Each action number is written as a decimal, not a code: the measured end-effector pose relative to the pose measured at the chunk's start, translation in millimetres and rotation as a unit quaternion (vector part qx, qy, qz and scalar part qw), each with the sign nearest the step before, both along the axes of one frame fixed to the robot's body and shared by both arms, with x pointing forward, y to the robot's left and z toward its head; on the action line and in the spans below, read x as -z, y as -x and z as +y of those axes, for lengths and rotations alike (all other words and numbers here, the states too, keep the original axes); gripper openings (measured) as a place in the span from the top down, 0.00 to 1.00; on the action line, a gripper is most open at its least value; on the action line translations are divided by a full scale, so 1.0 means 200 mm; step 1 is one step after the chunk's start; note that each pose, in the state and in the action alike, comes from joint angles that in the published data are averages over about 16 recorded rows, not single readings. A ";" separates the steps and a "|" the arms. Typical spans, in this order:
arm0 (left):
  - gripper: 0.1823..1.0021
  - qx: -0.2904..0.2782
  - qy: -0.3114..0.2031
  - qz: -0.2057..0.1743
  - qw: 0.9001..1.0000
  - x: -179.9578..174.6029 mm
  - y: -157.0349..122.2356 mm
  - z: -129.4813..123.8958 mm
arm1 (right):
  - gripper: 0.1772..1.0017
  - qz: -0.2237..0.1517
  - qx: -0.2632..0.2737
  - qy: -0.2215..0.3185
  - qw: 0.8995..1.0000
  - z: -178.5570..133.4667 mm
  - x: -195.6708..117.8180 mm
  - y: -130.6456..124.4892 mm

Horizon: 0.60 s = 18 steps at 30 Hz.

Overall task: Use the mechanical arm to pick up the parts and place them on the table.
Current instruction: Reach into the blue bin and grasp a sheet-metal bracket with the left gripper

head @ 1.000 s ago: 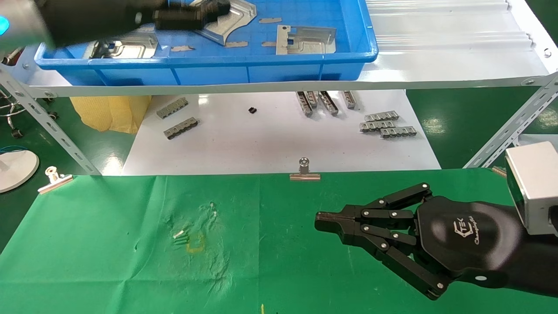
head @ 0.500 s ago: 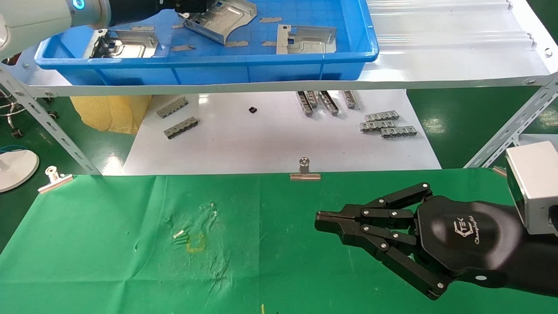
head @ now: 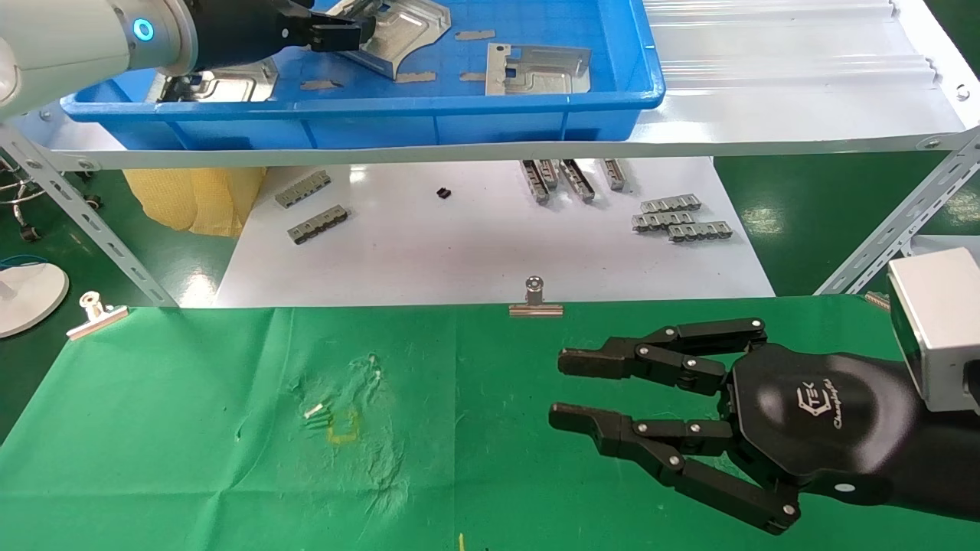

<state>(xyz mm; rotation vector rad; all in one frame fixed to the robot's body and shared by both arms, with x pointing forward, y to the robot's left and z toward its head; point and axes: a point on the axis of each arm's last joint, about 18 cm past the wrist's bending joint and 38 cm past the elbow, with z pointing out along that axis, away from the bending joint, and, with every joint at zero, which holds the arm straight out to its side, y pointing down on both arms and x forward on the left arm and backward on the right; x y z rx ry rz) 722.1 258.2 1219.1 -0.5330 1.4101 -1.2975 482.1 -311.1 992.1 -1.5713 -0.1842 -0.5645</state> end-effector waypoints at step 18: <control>0.63 0.004 -0.006 -0.001 1.000 0.00 0.00 -0.05 | 0.33 0.000 0.000 0.000 1.000 0.00 0.00 0.00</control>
